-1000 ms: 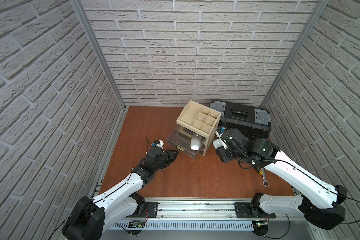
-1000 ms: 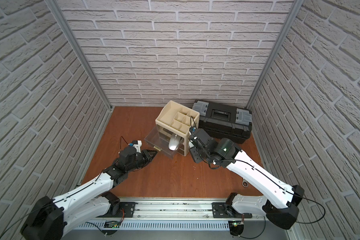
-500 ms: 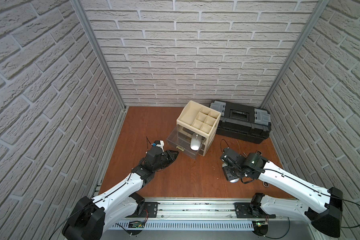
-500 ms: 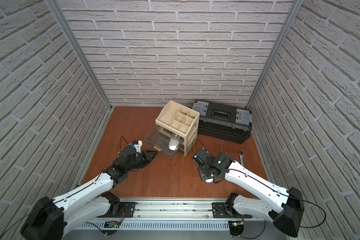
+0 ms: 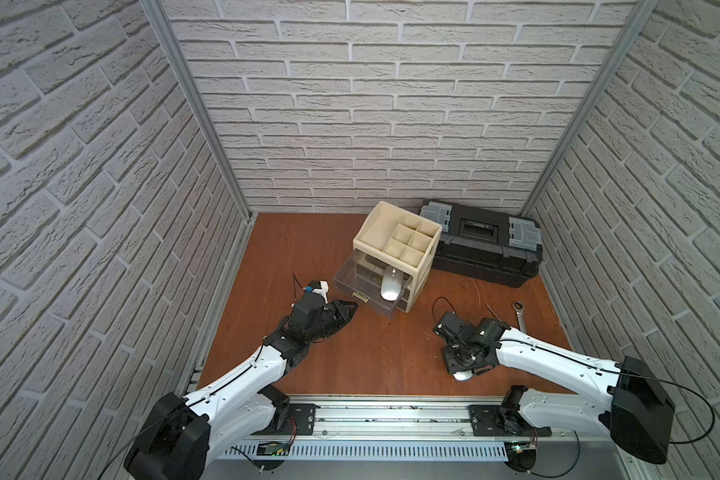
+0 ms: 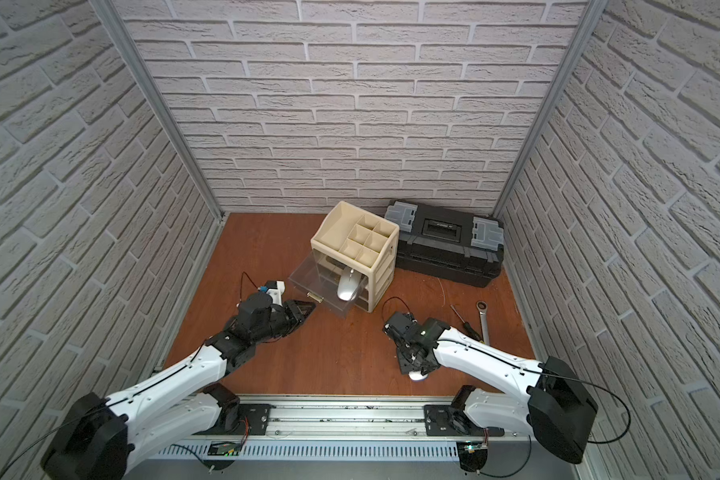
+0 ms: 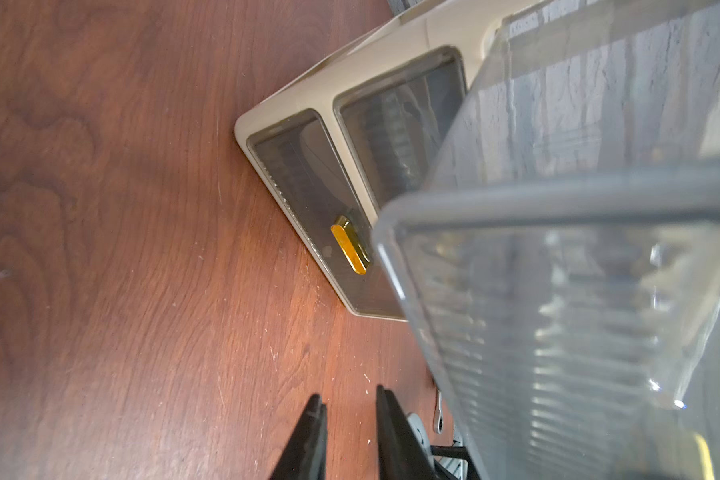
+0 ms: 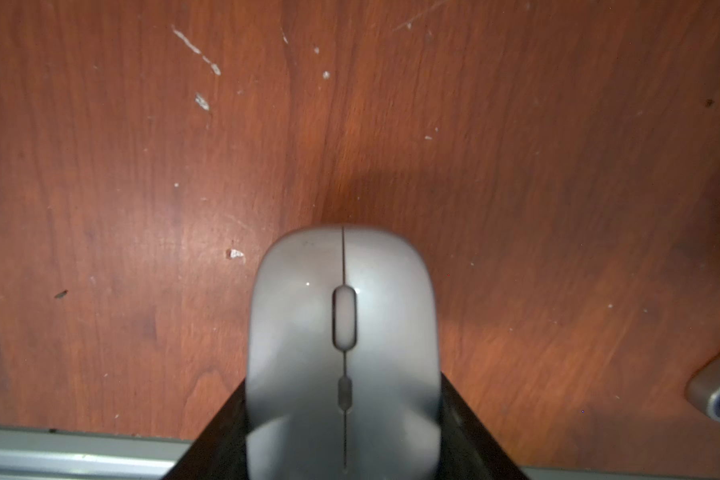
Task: Take the mice out of the drawer
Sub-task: Place the mouse at the center of the board.
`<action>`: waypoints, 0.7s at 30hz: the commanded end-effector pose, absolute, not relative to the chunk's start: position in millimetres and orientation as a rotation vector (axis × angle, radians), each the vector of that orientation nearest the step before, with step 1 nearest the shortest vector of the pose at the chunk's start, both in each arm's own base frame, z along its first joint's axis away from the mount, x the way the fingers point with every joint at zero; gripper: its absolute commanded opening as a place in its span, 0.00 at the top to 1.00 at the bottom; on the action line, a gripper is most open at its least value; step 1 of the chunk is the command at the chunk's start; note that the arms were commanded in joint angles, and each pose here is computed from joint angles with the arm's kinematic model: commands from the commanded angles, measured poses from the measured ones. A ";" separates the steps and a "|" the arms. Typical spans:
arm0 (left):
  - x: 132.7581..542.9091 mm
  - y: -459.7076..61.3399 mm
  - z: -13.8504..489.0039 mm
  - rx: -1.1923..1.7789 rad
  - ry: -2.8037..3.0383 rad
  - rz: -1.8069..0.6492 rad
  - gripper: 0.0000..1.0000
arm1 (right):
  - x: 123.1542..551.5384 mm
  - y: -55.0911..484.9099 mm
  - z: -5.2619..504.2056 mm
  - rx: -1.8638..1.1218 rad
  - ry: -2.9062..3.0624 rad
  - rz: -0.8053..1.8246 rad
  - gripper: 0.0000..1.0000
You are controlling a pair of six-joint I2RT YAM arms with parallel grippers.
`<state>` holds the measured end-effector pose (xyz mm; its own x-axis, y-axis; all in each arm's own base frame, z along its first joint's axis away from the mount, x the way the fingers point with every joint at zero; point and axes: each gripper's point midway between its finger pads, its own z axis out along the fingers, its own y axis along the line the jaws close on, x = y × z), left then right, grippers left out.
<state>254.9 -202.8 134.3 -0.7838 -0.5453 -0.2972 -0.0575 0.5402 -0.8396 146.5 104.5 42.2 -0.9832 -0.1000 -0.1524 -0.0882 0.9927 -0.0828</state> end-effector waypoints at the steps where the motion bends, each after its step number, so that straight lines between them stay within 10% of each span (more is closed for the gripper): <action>1: 257.4 -204.4 145.2 -0.457 2.202 -1.220 0.75 | 156.6 107.8 34.7 -0.059 2.950 -0.087 0.53; 21: 254.8 -201.2 140.4 -0.478 2.208 -1.210 0.75 | 153.1 98.5 13.9 0.047 2.972 -0.150 0.42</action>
<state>254.6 -202.5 137.0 -0.7811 -0.5478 -0.2997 -0.0520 0.5352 -0.8431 156.5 102.9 21.0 -0.9836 0.0099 -0.1803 0.0258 0.9960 -0.0861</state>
